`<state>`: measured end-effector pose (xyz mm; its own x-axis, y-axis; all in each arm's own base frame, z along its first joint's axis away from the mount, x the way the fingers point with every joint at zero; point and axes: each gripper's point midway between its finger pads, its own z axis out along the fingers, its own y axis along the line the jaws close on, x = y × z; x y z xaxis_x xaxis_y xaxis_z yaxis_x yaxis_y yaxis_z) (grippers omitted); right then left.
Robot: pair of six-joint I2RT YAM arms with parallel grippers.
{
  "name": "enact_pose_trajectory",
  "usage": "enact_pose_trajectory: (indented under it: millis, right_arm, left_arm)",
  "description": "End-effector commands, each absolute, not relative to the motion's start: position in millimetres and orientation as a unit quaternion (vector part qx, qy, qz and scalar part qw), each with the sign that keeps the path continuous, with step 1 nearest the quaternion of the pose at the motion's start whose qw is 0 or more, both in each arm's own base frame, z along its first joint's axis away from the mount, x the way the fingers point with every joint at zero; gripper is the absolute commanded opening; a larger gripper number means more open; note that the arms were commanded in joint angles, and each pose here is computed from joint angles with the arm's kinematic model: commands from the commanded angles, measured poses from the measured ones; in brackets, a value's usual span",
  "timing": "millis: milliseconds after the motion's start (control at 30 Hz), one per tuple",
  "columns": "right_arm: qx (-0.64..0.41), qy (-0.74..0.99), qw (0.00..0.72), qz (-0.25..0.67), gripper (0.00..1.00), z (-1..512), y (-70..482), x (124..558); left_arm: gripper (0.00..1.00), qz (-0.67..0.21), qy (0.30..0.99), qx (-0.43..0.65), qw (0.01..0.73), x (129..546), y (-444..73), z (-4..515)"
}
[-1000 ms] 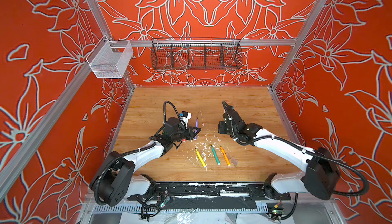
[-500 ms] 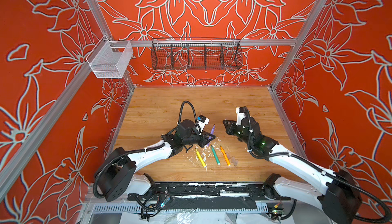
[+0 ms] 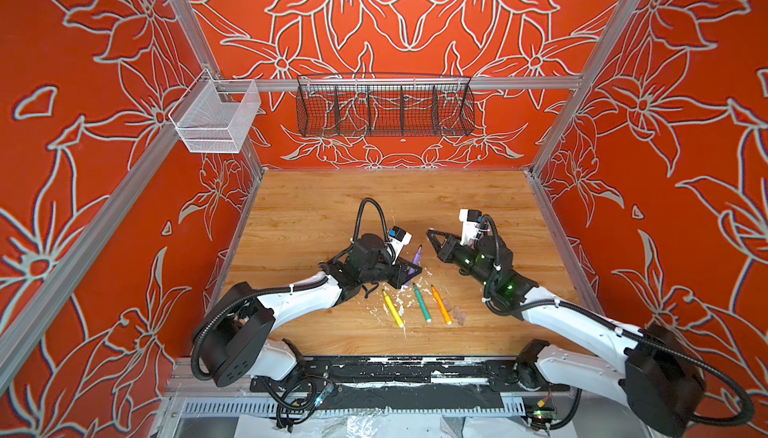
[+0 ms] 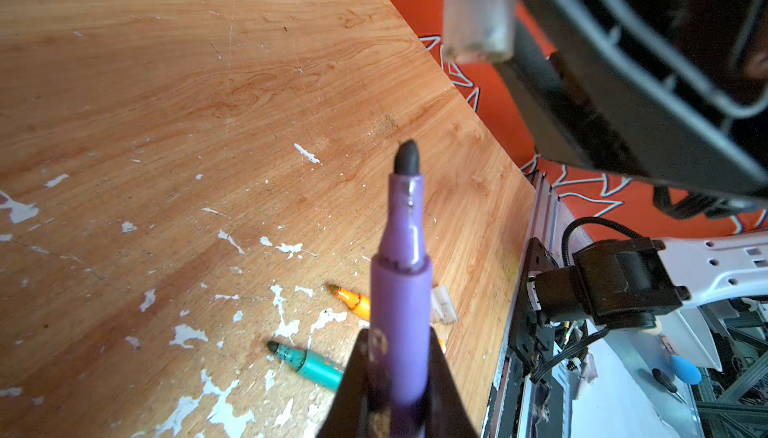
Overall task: Insert the pens into the pen caps
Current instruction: 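Carry the cap over the purple marker tip held upright by the left gripper, then press the cap down onto the purple marker tip with the right gripper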
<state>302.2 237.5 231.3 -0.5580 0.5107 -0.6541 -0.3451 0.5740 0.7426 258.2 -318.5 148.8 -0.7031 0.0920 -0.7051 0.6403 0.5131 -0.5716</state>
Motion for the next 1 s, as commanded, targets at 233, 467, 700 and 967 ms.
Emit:
enact_pose_trajectory:
  millis: [233,467,700,967]
  right_arm:
    - [0.044,0.751,0.446,0.485,0.0,226.9,251.2,302.9]
    - [0.035,0.758,0.432,0.488,0.0,219.6,258.0,302.8]
    - [0.028,0.766,0.41,0.494,0.0,209.3,267.9,304.5]
    - [0.02,0.767,0.398,0.502,0.0,206.9,274.9,302.6]
  left_arm:
    - [0.0,-0.453,0.799,0.234,0.32,258.0,-325.6,159.2]
    - [0.0,-0.442,0.801,0.233,0.331,259.5,-321.2,160.9]
    - [0.0,-0.429,0.805,0.222,0.343,263.8,-316.2,159.7]
    - [0.0,-0.432,0.808,0.201,0.347,269.4,-309.2,159.2]
